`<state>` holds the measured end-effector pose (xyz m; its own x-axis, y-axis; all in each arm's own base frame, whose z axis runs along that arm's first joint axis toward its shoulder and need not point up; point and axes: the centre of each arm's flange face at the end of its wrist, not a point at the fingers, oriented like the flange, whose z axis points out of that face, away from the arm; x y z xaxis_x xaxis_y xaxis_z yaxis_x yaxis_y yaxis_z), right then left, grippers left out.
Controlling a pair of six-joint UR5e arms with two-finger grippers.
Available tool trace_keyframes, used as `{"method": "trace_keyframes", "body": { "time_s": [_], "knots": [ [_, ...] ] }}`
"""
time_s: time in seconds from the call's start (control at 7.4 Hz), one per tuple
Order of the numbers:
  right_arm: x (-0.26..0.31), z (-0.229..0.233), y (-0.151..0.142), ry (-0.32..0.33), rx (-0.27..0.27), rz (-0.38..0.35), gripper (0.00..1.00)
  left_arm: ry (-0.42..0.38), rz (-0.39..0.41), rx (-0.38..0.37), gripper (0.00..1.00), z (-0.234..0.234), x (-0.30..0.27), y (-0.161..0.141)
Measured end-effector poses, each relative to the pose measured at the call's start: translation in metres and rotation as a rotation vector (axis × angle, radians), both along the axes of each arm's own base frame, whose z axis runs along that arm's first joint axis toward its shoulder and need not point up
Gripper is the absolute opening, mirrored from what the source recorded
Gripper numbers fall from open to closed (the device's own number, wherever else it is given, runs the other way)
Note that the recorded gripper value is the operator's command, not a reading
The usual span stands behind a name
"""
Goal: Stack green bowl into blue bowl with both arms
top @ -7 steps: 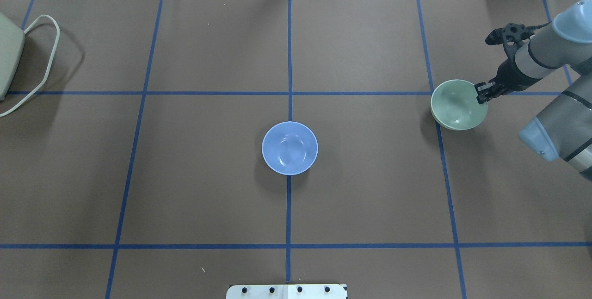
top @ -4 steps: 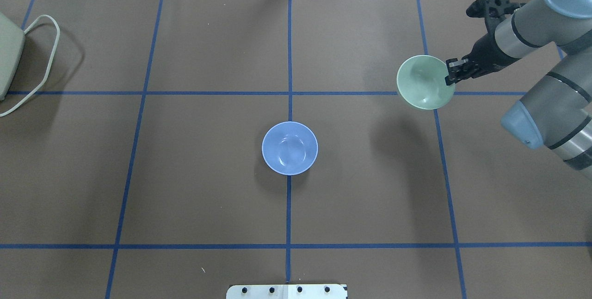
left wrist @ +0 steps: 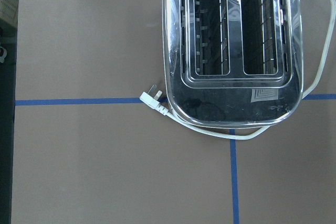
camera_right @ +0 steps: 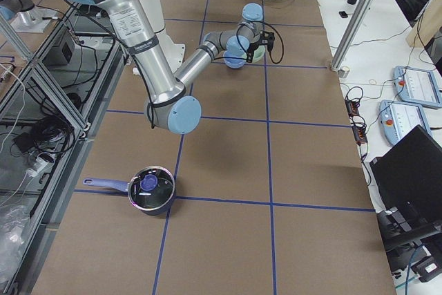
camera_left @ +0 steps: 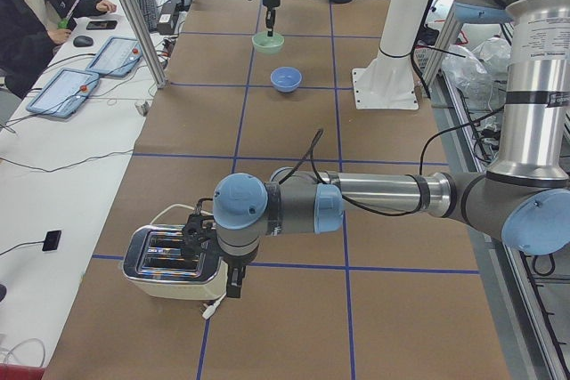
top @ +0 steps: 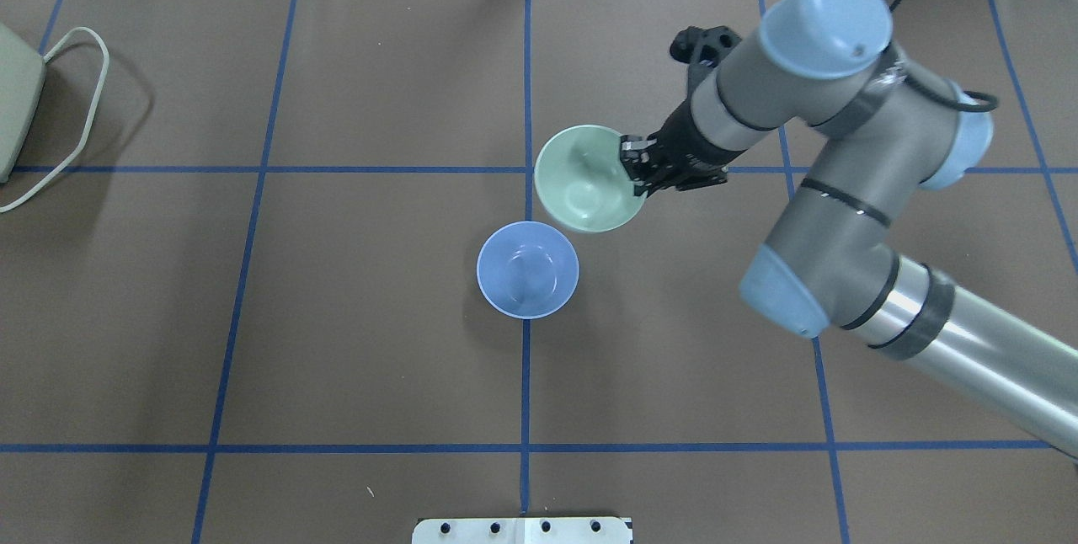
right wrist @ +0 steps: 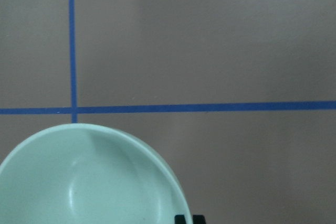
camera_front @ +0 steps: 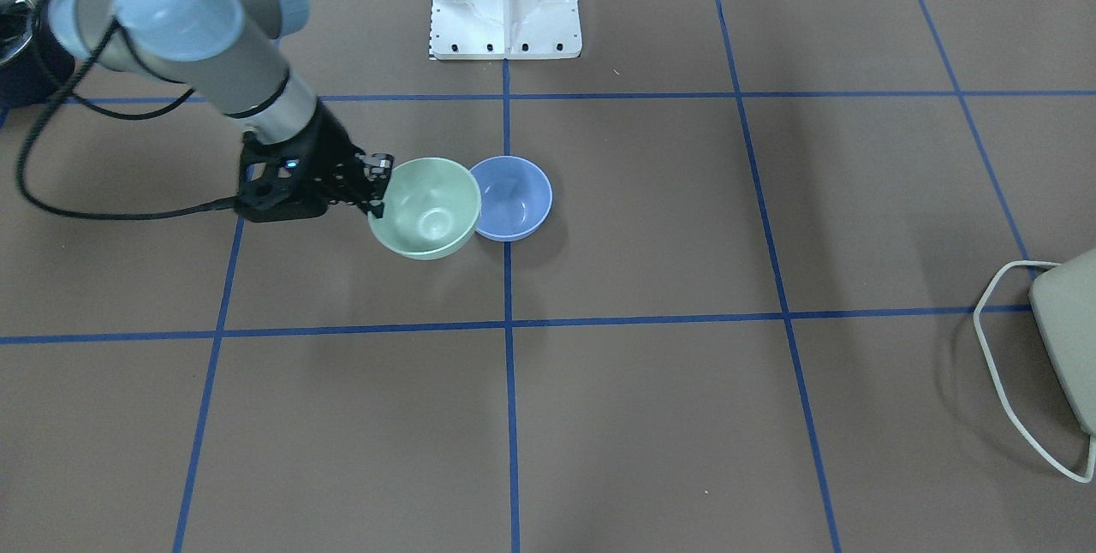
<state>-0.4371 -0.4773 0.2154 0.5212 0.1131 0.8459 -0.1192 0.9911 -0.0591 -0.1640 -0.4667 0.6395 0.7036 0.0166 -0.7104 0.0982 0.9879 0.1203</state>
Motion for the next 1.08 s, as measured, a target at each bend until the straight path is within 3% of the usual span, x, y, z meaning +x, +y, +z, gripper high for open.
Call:
{"method": "trace_keyframes", "body": {
  "time_s": [0.41,1.08],
  "knots": [
    [-0.077,-0.034,0.054,0.075,-0.030,-0.009,0.00,0.006,-0.004,0.001,0.98,0.002,0.001,0.001],
    [-0.106,-0.006,0.060,0.140,-0.044,-0.030,0.00,0.007,-0.004,-0.001,0.98,0.003,0.001,0.003]
  ]
}}
